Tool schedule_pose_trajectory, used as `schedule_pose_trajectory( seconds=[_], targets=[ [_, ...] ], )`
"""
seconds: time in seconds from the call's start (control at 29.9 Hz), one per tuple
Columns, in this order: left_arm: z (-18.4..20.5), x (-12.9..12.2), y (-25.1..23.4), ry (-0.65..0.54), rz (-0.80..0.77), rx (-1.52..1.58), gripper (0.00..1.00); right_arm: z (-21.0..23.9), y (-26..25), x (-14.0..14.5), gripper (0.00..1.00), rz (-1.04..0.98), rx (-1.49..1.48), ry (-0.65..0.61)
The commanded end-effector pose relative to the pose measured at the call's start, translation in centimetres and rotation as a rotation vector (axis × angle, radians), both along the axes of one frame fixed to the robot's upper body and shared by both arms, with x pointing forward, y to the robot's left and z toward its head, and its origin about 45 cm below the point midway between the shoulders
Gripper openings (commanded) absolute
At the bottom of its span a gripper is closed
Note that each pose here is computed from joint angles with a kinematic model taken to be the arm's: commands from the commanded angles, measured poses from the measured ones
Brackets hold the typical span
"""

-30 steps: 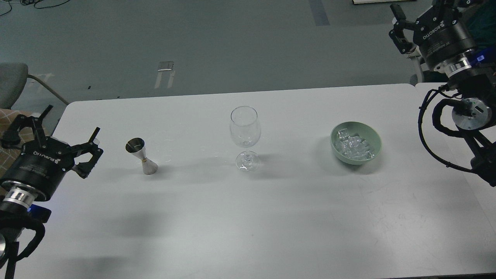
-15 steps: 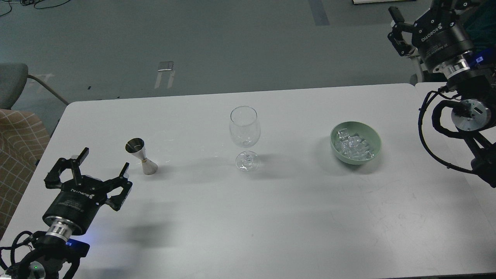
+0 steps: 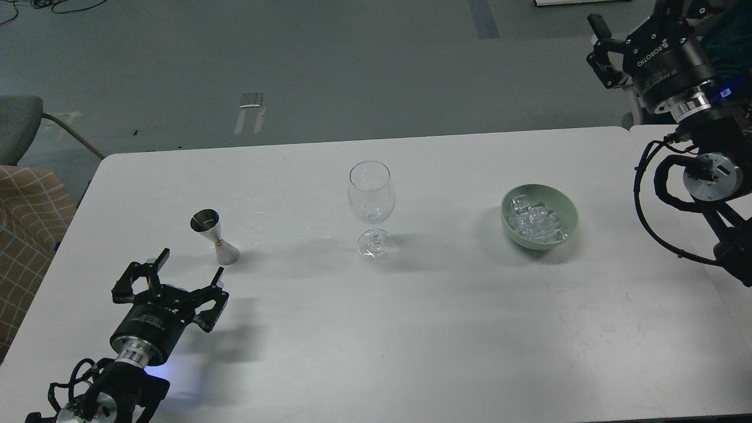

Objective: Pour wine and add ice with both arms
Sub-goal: 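Close the left gripper around the metal jigger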

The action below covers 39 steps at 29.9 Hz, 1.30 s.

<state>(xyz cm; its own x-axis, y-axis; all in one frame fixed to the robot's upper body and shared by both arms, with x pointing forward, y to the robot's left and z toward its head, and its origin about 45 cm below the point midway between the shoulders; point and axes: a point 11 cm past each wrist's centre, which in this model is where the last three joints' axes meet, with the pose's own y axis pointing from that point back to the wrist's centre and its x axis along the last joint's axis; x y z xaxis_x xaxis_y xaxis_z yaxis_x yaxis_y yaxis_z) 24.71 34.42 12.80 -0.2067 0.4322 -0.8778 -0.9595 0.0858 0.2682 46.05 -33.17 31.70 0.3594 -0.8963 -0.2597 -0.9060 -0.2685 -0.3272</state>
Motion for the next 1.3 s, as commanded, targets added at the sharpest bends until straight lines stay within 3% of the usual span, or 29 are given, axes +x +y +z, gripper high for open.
schedule_pose_trajectory(
  seconds=[0.0, 0.77, 1.27],
  targets=[
    [-0.1, 1.3, 0.2, -0.001, 0.001, 0.013, 0.93, 0.0, -0.1, 0.0, 1.0, -0.002, -0.002, 0.001],
    [-1.5, 4.7, 0.7, 0.017, 0.007, 0.023, 0.94, -0.7, -0.3, -0.3, 1.0, -0.003, -0.035, 0.013],
    [-1.9, 5.6, 0.3, 0.027, -0.008, 0.013, 0.94, -1.2, 0.0, -0.4, 1.0, 0.005, -0.047, 0.024]
  ],
)
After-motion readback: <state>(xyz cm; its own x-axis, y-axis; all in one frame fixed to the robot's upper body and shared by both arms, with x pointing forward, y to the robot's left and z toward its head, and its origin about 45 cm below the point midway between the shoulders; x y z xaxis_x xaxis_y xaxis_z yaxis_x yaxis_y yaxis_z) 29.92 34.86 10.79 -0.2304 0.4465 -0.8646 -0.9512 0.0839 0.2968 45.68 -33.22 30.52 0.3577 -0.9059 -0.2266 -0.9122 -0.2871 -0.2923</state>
